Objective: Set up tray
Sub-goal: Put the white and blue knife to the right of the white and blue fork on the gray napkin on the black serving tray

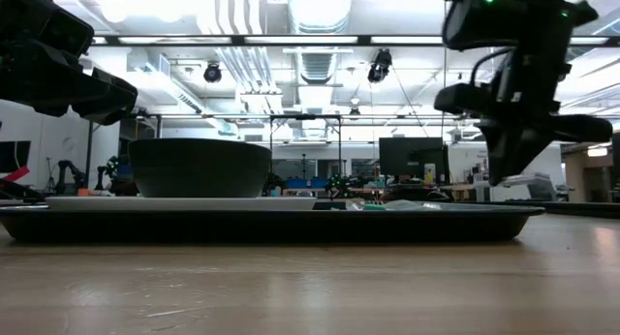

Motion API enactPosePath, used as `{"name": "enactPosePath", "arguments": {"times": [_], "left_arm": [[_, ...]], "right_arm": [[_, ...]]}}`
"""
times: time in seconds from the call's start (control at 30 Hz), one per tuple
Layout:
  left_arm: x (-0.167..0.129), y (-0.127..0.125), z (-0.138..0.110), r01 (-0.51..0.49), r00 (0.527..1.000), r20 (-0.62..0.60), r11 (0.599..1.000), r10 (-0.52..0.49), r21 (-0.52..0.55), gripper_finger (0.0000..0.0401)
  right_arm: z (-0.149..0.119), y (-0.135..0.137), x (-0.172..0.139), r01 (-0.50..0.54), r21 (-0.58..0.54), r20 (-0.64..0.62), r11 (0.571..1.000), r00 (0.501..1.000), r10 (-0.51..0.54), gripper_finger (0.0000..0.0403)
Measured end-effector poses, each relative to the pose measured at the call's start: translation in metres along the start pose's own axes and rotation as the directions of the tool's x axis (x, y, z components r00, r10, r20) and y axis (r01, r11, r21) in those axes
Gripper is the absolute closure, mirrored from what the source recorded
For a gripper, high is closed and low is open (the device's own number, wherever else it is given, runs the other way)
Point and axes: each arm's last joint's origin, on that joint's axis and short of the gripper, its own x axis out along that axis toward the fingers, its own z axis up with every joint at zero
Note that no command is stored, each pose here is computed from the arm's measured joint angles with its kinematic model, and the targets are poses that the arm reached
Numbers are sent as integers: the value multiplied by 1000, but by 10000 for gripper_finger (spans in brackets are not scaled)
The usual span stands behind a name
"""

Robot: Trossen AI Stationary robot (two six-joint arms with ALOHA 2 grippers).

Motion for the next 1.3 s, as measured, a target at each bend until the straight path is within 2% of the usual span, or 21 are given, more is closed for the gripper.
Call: {"name": "enactPosePath", "arguments": {"times": [0.17, 0.37, 0.67, 0.83, 1.3], "left_arm": [[0, 0, 0, 0, 1000, 0, 1000, 0, 0, 292], [0, 0, 0, 0, 1000, 0, 1000, 0, 0, 292], [0, 0, 0, 0, 1000, 1, 1000, 0, 0, 292], [0, 0, 0, 0, 1000, 0, 1000, 0, 0, 292], [0, 0, 0, 0, 1000, 0, 1000, 0, 0, 292]], "right_arm": [[-9, 31, 3, 65, 9, -6, 998, 998, -65, 385], [-14, 68, 7, 55, 7, 9, 998, 998, -55, 385], [-20, 105, 25, 89, 11, 13, 996, 996, -89, 385], [-24, 114, 33, 109, 21, -8, 994, 994, -109, 385], [-41, 109, 46, 146, 63, -9, 987, 989, -146, 385]]}}
